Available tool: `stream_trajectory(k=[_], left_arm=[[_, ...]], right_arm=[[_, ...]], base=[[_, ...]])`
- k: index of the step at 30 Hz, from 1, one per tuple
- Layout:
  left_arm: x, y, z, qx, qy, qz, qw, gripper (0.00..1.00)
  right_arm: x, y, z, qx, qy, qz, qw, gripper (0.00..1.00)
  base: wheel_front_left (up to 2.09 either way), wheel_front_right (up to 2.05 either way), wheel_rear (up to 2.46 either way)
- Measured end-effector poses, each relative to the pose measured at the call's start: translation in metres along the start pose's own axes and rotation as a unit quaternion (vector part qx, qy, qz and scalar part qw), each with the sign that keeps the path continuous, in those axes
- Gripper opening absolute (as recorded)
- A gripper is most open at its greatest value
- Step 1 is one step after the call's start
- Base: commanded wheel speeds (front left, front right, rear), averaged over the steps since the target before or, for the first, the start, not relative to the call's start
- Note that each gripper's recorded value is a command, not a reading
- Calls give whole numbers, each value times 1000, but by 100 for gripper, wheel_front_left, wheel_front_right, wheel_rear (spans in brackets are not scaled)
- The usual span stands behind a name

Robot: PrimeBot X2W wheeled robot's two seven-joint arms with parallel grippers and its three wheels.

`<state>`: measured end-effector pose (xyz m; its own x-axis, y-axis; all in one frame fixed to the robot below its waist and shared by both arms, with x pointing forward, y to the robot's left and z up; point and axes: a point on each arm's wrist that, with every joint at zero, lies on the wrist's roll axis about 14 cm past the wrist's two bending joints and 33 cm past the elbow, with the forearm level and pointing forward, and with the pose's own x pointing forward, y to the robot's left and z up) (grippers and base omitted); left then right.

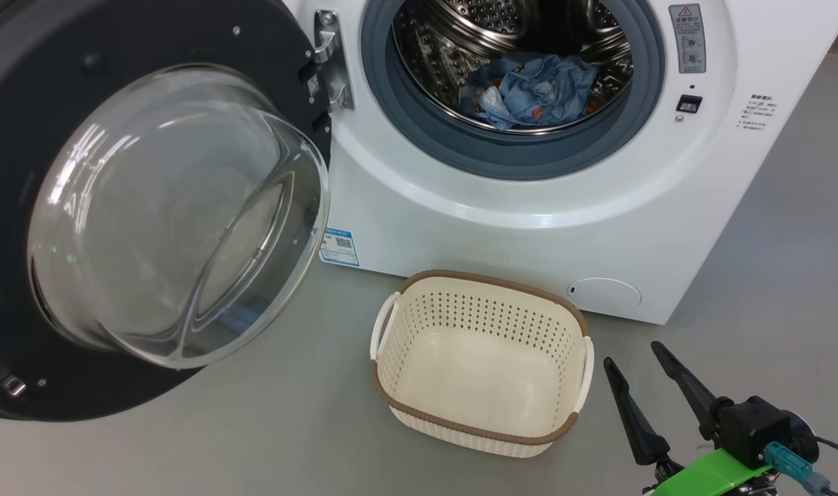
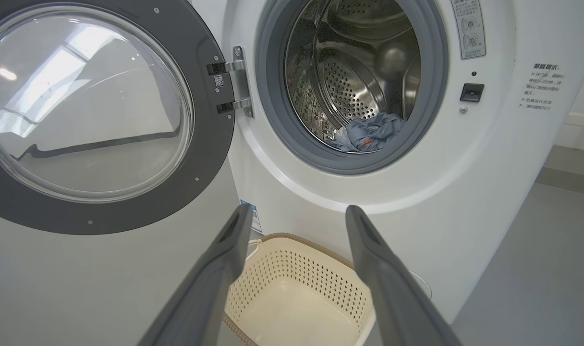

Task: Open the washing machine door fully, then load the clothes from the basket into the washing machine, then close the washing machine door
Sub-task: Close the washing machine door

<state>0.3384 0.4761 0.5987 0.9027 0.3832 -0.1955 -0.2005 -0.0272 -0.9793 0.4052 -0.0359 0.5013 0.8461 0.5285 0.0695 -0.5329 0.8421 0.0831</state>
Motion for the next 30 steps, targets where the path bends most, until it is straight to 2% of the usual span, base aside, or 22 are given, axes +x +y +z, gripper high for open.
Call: stream_trajectory(k=[14, 30], left_arm=[[-15, 3, -18, 43, 60, 12, 997, 0], [-27, 0, -56, 56, 131, 1, 990, 0]], right_arm=[[-2, 2, 7, -3, -8, -1, 1000, 100], [-5, -1, 12, -6, -14, -7, 1000, 100]], base=[[0, 0, 0], [0, 0, 0]])
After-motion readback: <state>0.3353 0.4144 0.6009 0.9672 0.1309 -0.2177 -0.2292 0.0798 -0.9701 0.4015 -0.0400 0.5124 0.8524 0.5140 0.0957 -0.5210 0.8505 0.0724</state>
